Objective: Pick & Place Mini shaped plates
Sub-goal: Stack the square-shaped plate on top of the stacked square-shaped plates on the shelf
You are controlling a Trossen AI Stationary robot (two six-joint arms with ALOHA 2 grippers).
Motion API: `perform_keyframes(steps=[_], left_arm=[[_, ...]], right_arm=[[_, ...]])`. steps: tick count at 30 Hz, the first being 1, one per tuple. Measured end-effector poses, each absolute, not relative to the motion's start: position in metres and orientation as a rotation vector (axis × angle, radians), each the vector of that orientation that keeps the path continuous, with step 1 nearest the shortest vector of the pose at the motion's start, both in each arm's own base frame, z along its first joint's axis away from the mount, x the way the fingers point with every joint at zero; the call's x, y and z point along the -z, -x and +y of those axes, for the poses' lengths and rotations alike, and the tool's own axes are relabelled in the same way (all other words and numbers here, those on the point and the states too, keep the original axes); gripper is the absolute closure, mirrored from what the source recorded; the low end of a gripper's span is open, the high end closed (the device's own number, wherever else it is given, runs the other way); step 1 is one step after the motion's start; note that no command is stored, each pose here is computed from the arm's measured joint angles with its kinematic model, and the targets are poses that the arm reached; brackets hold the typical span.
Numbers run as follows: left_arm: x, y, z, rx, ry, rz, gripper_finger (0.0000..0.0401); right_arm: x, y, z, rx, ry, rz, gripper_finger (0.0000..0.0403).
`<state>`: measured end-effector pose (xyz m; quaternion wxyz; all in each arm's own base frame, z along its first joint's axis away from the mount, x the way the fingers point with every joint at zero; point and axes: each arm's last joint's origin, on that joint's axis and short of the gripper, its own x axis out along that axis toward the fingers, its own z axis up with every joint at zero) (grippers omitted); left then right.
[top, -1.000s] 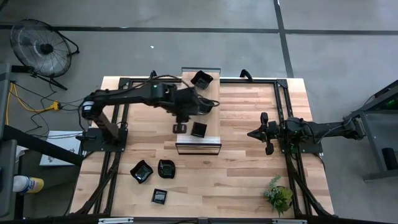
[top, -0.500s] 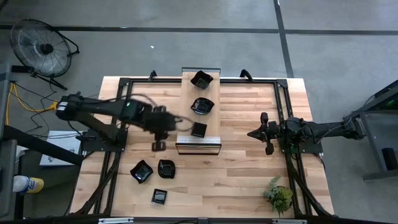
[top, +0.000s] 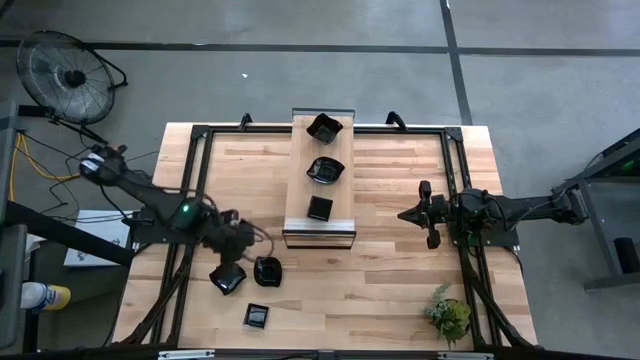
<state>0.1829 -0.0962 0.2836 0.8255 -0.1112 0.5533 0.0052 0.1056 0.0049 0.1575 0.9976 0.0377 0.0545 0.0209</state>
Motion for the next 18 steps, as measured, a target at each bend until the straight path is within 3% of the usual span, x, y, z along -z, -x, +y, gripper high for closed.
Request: perform_keyframes(steps=[9, 18], left_arm=[[-0.25, -0.177, -0.133, -0.088, 0.618, 1.099, 0.0318], [-0.227, -0.18, -0.167, -0.237, 0.838, 1.051, 0.0318]], right_arm=[[-0.157, -0.106, 0.005, -0.042, -0.075, 0.109, 0.0398], [-0.157, -0.106, 0.005, -0.042, -0.075, 0.109, 0.0398]])
